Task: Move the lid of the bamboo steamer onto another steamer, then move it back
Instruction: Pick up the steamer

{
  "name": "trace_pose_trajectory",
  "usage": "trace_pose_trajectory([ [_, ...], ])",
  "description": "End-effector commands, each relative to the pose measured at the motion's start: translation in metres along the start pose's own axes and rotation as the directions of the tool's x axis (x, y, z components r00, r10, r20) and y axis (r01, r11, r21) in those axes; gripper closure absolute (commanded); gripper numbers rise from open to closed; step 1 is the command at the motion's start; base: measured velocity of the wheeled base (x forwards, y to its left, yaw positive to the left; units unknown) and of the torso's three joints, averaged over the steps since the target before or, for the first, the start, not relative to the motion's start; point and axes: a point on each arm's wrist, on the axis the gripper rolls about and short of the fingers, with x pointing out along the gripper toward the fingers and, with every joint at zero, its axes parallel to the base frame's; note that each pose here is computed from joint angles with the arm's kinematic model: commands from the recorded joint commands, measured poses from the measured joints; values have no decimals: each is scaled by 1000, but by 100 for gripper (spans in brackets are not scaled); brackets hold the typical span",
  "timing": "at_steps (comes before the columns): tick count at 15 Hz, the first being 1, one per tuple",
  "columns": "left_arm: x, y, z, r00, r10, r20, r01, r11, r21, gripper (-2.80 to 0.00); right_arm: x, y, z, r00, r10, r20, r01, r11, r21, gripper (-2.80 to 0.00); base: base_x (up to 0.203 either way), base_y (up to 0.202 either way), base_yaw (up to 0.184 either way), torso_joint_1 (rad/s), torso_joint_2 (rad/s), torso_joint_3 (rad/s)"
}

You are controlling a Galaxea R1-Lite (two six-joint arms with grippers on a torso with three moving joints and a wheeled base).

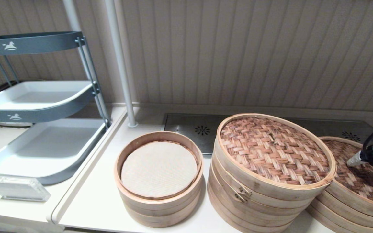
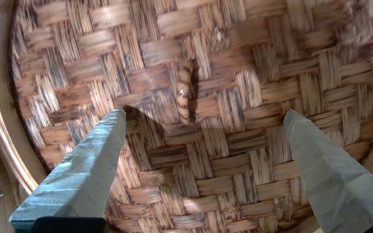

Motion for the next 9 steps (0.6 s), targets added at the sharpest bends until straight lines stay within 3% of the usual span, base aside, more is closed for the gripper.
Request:
trace_pose_trajectory([
  [1,1,0,-7,1000,0,-22,0,1000,0,0,-1,0,3,1000,1,8,-1,1000,-3,-280,0,0,0,0,0,0],
  [9,1,0,-7,1000,0,-22,0,1000,0,0,6,-2,6,1000,-1,-2,1,1000,0,-280,0,0,0,0,0,0],
])
